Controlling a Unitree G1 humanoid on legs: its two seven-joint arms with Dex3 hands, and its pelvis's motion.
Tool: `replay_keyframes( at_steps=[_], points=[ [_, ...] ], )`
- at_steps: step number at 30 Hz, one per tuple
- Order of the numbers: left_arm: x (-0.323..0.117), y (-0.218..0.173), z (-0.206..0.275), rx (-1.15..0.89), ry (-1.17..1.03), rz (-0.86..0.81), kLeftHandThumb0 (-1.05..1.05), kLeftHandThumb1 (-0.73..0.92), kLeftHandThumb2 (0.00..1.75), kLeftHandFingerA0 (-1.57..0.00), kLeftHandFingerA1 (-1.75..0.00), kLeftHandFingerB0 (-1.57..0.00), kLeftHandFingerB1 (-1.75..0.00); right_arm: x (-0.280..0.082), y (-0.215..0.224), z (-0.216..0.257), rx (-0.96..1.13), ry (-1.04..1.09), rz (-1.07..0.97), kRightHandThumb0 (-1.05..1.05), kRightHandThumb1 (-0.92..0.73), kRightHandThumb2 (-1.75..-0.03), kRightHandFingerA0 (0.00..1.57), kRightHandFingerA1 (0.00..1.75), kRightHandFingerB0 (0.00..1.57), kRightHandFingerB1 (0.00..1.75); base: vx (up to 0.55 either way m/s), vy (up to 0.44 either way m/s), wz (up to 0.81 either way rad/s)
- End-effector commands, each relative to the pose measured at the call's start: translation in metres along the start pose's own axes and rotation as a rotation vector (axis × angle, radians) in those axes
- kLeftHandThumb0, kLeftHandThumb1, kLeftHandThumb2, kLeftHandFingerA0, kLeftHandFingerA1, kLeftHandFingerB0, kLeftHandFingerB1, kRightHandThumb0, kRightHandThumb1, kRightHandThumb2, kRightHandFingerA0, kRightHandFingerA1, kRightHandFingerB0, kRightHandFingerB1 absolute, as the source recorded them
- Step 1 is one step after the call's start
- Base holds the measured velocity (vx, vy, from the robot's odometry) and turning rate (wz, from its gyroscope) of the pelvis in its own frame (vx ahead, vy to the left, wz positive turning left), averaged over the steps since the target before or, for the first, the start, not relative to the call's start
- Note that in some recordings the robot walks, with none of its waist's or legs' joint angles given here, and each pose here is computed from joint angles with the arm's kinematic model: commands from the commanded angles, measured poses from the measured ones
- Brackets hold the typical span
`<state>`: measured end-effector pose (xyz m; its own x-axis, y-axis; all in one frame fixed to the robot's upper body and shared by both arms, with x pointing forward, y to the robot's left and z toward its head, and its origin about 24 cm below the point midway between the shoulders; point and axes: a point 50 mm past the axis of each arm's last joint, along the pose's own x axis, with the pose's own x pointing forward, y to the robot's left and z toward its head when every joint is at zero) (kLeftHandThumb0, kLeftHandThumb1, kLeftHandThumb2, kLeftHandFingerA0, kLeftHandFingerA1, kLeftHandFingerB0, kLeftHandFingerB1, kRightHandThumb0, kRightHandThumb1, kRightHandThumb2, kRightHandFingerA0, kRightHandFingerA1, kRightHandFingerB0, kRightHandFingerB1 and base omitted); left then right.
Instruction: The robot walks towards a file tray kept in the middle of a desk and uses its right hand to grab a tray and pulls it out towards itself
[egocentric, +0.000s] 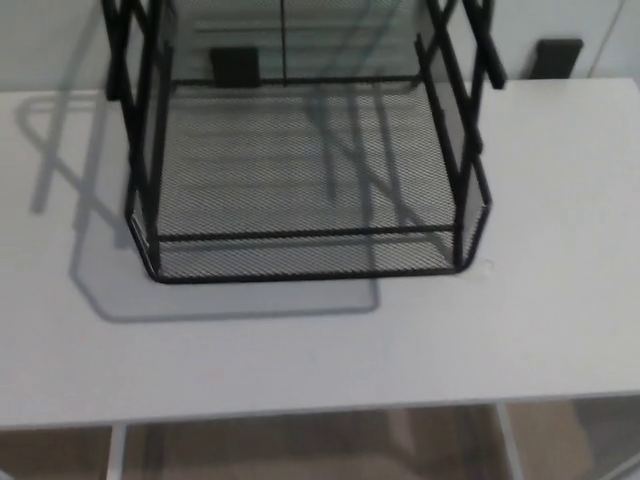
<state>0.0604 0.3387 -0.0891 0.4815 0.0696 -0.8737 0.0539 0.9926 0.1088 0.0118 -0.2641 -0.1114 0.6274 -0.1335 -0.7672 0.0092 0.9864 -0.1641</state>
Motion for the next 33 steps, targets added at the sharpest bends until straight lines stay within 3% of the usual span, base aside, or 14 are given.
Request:
replay_keyframes(
  at_steps=[1, 17, 18, 22, 25, 33],
  points=[
    [-0.002, 0.001, 0.001, 0.037, 0.000, -0.010, -0.35, 0.57, 0.57, -0.38, -0.38, -0.26, -0.32, -0.003, -0.006, -0.003, -0.021, 0.007, -0.025, -0.44, -0.52, -0.55, 0.65, 0.49, 0.34, 0.37, 0.10, -0.039, 0.03],
    [0.000, 0.001, 0.003, 0.066, 0.010, -0.016, -0.36, 0.57, 0.57, -0.38, -0.38, -0.27, -0.32, -0.008, -0.001, -0.006, -0.027, -0.021, -0.020, -0.43, -0.53, -0.55, 0.67, 0.49, 0.34, 0.37, 0.02, -0.054, 0.03],
    [0.001, 0.001, 0.002, 0.068, 0.010, -0.018, -0.36, 0.56, 0.57, -0.38, -0.38, -0.28, -0.32, -0.013, 0.004, 0.000, 0.002, -0.074, -0.005, -0.48, -0.43, -0.74, 0.56, 0.59, 0.30, 0.47, 0.00, 0.000, 0.00],
    [0.003, 0.001, 0.011, 0.073, -0.009, -0.009, -0.35, 0.56, 0.57, -0.39, -0.38, -0.28, -0.32, -0.038, 0.027, 0.042, 0.022, -0.348, 0.055, -0.57, -0.43, -0.78, 0.61, 0.58, 0.39, 0.49, 0.00, 0.000, 0.00],
    [0.003, -0.001, 0.014, 0.074, -0.018, -0.029, -0.35, 0.56, 0.57, -0.39, -0.38, -0.26, -0.32, -0.070, 0.036, 0.069, 0.036, -0.509, 0.095, -0.57, -0.44, -0.79, 0.58, 0.56, 0.38, 0.48, 0.00, 0.000, 0.00],
    [0.004, -0.003, 0.020, 0.091, -0.038, -0.026, -0.36, 0.57, 0.57, -0.39, -0.38, -0.28, -0.32, -0.154, 0.021, 0.151, -0.012, -0.979, 0.067, -0.61, -0.47, -0.81, 0.58, 0.55, 0.36, 0.47, 0.00, 0.000, 0.00]
  ],
)
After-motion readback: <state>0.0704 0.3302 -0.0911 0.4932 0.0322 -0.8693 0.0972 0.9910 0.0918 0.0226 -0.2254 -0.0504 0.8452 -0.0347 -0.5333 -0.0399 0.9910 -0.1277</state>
